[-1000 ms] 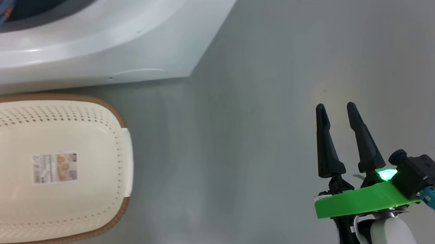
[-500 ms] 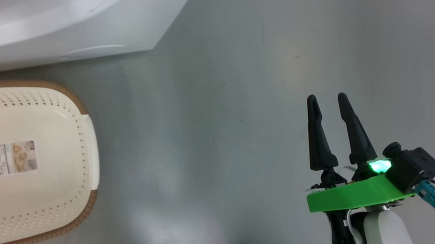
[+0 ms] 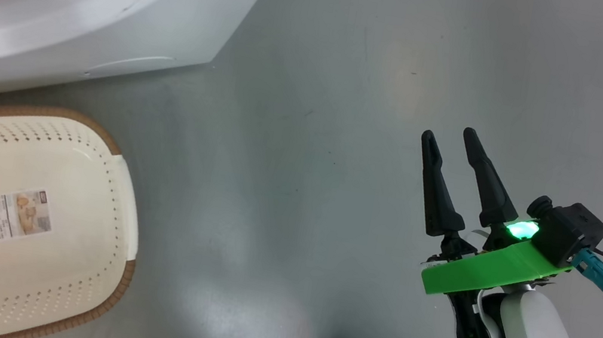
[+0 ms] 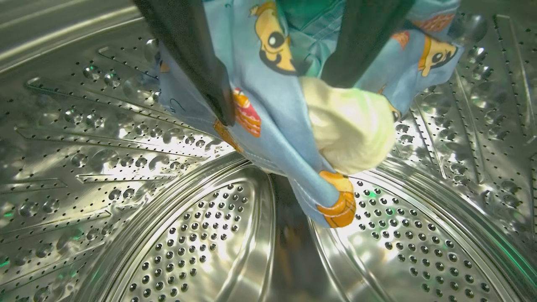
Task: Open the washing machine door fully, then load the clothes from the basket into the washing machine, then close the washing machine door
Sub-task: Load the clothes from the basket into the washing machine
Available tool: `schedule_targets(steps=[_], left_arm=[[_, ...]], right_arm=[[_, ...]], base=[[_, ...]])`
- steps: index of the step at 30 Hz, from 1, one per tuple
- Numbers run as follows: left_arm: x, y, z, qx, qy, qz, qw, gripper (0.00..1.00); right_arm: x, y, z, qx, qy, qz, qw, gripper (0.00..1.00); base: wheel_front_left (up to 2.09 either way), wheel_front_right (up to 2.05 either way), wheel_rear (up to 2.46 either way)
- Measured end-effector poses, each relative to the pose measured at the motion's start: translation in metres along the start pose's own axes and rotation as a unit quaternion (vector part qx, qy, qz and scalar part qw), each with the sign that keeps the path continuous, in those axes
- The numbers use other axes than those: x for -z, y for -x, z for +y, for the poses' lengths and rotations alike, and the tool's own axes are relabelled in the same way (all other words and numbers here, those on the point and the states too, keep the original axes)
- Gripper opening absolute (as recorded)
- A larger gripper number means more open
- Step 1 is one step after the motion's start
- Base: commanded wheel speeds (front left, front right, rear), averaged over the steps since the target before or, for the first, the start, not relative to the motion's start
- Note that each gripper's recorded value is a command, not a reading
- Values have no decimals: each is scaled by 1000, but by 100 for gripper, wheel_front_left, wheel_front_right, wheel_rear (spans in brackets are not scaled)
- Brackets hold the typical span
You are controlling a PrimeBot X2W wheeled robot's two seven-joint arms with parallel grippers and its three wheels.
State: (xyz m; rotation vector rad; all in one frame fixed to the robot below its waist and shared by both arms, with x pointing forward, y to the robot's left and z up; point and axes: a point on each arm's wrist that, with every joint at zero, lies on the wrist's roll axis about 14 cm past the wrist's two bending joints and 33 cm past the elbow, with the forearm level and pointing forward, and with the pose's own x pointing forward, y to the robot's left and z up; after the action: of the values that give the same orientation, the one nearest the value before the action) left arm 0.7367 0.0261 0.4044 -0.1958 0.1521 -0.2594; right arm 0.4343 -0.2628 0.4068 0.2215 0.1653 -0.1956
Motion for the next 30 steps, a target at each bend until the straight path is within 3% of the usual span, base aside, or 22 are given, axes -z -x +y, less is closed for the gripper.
schedule_targets(steps=[12,30], left_arm=[[-12,22,3,15,-5,14,1000,100],[-33,106,-14,43,-18,-22,999,100]], right_arm=[[-14,-4,17,-24,-13,-20,999,100],[-51,0,45,-68,-23,-66,995,100]], base=[[0,0,0],[0,0,0]])
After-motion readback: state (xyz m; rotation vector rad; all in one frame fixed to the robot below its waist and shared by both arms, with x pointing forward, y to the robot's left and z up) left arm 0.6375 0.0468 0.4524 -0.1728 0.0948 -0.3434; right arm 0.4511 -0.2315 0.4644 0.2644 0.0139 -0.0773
